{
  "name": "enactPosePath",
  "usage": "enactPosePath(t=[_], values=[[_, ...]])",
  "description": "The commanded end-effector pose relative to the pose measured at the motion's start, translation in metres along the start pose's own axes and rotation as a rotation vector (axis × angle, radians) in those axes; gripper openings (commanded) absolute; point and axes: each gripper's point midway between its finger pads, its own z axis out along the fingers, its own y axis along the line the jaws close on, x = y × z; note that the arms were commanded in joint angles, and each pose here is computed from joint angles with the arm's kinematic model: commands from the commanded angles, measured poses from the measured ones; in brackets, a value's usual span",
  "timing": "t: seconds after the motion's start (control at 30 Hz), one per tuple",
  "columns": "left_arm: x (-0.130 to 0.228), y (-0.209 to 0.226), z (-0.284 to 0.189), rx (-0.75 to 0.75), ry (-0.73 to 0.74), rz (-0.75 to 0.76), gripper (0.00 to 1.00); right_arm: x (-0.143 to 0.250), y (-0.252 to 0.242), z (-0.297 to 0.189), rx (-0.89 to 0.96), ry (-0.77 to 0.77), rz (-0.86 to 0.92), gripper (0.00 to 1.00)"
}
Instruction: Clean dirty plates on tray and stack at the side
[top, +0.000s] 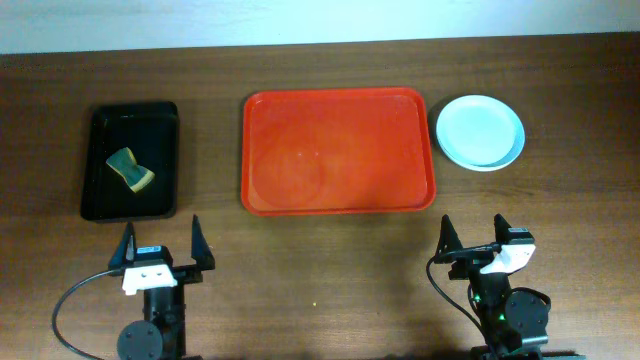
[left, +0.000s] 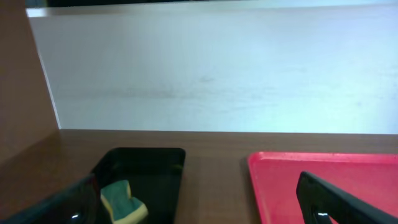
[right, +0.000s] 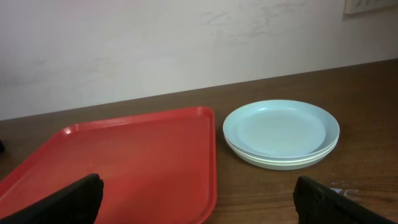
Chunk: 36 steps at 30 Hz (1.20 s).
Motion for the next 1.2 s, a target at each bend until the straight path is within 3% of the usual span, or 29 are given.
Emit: enactPosePath(t=[0.0, 0.1, 0.2, 1.17], values=[[0.009, -0.004, 0.001, 0.016, -0.020, -0.035, 0.99, 0.003, -0.004, 0.000, 0.018, 0.003, -0.010, 0.99], [0.014, -0.005, 0.001, 0.016, 0.002, -0.046, 0.99, 0.003, -0.004, 0.000, 0.018, 0.003, -0.010, 0.99], [0.057, -0.006, -0.003, 0.013, 0.176, -0.043, 0.99, 0.003, -0.004, 0.000, 0.018, 0.003, -0.010, 0.99], [0.056, -0.005, -0.003, 0.009, 0.176, -0.042, 0.99, 0.003, -0.004, 0.000, 0.018, 0.003, -0.010, 0.99]])
